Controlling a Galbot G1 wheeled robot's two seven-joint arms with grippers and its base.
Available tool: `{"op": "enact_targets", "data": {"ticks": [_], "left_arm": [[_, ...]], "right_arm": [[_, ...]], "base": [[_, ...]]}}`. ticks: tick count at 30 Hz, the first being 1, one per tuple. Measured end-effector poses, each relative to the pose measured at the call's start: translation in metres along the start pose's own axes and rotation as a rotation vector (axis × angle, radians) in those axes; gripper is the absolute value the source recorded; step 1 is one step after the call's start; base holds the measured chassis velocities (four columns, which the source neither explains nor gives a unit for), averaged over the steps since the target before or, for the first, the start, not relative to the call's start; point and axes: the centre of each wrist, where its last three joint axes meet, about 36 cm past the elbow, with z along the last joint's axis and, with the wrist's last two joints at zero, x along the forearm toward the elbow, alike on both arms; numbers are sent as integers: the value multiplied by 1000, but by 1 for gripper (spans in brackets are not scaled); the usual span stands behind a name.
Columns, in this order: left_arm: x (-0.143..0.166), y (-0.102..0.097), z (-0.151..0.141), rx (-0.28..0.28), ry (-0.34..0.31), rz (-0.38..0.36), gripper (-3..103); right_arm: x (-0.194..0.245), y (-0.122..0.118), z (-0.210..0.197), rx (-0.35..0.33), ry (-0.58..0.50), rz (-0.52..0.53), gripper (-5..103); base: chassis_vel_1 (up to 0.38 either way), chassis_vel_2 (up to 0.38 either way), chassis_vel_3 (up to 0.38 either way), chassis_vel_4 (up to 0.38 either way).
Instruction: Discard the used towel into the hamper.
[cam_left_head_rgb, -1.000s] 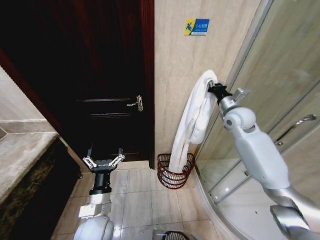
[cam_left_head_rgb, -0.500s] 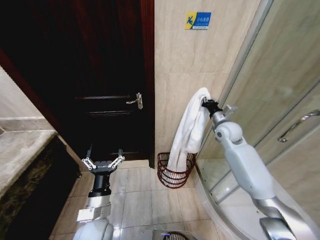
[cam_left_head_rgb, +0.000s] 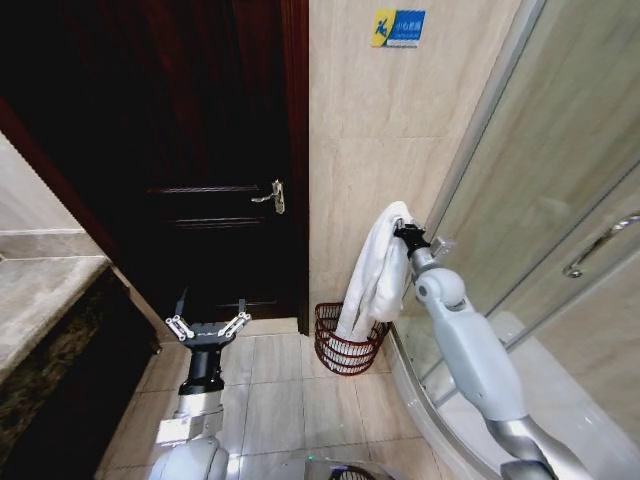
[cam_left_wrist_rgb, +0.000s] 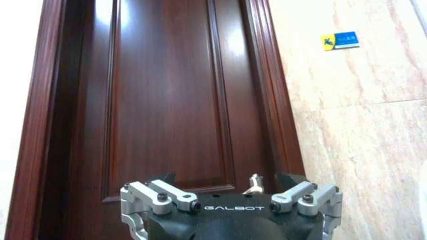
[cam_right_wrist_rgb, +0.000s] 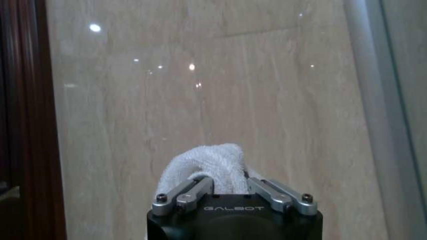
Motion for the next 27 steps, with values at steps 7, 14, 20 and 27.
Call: {"op": "enact_targets", "data": {"ticks": [7, 14, 20, 27], "left_arm": [[1, 1, -1, -4, -8, 7, 100], [6, 4, -3, -10, -13, 5, 100], [5, 5, -5, -12, -19, 22, 100], [8, 5, -4, -11, -12, 25, 100]], "right_arm": [[-7, -1, 23, 12, 0, 12, 9], [-12, 6, 54, 5, 6, 31, 9], [-18, 7, 68, 4, 6, 49, 9], [-14, 3, 79, 9, 15, 69, 9]], "base": [[0, 0, 0, 0], [0, 0, 0, 0], [0, 0, 0, 0], [0, 0, 0, 0]]}}
